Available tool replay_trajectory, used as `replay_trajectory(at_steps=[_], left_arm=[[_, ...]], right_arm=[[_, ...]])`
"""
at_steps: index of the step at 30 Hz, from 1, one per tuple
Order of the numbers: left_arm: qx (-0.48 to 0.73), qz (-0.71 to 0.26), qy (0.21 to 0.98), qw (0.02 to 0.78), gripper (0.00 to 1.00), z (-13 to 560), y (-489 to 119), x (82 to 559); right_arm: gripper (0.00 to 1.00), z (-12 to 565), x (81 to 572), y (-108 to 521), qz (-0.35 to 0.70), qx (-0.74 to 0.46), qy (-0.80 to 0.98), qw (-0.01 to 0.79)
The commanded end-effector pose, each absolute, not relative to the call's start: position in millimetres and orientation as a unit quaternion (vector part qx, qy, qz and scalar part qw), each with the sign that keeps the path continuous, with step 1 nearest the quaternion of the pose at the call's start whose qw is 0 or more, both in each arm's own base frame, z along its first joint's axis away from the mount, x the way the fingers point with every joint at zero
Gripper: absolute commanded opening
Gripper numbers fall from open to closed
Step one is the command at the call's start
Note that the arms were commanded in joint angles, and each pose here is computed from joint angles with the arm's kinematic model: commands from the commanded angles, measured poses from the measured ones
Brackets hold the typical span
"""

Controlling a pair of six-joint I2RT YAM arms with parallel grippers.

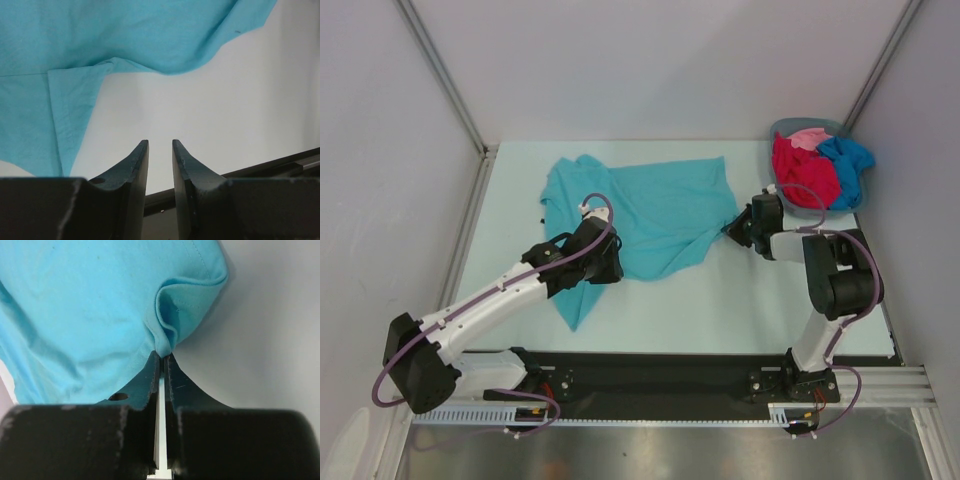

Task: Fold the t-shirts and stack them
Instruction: Flatten the tshirt out

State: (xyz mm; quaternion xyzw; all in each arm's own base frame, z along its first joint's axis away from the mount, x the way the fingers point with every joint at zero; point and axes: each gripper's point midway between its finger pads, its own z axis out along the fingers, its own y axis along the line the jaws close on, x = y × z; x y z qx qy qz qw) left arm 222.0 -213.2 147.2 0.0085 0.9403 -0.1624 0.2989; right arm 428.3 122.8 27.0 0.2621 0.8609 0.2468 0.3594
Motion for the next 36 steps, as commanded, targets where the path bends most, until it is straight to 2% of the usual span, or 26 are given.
replay_trajectory(at_steps=[1,15,20,22,24,26,27,30,36], left_arm=[[0.014,-0.184,0.931,0.315,0.31,167.6,-220.9,225.1],[0.014,-0.191,0.928,0.321,0.31,170.9,-218.7,220.3],[0.014,-0.192,0.927,0.321,0.31,171.5,-218.3,220.0],[0.015,-0.192,0.927,0.322,0.31,172.0,-218.3,219.7],[0.015,-0.194,0.926,0.322,0.31,172.8,-218.9,219.9],[0.015,-0.194,0.926,0.322,0.31,173.2,-218.6,220.2],[0.015,-0.193,0.927,0.322,0.31,172.7,-218.6,220.3],[0.018,-0.193,0.927,0.320,0.31,172.4,-220.4,220.8],[0.019,-0.193,0.926,0.322,0.31,174.9,-221.7,222.6]], right_arm=[[0.00,66.6,440.2,119.4,0.233,0.245,0.854,0.395],[0.03,140.2,485.2,129.1,0.238,0.222,0.851,0.411],[0.07,131.2,486.9,135.0,0.243,0.218,0.860,0.392],[0.11,121.3,486.9,138.5,0.249,0.216,0.865,0.378],[0.24,110.6,484.9,142.8,0.253,0.211,0.873,0.359],[0.30,95.4,480.9,143.0,0.250,0.214,0.879,0.346],[0.37,92.1,479.1,144.0,0.251,0.214,0.880,0.343],[0.47,81.6,476.0,144.5,0.255,0.212,0.880,0.340],[0.48,81.6,484.1,151.7,0.255,0.204,0.885,0.333]])
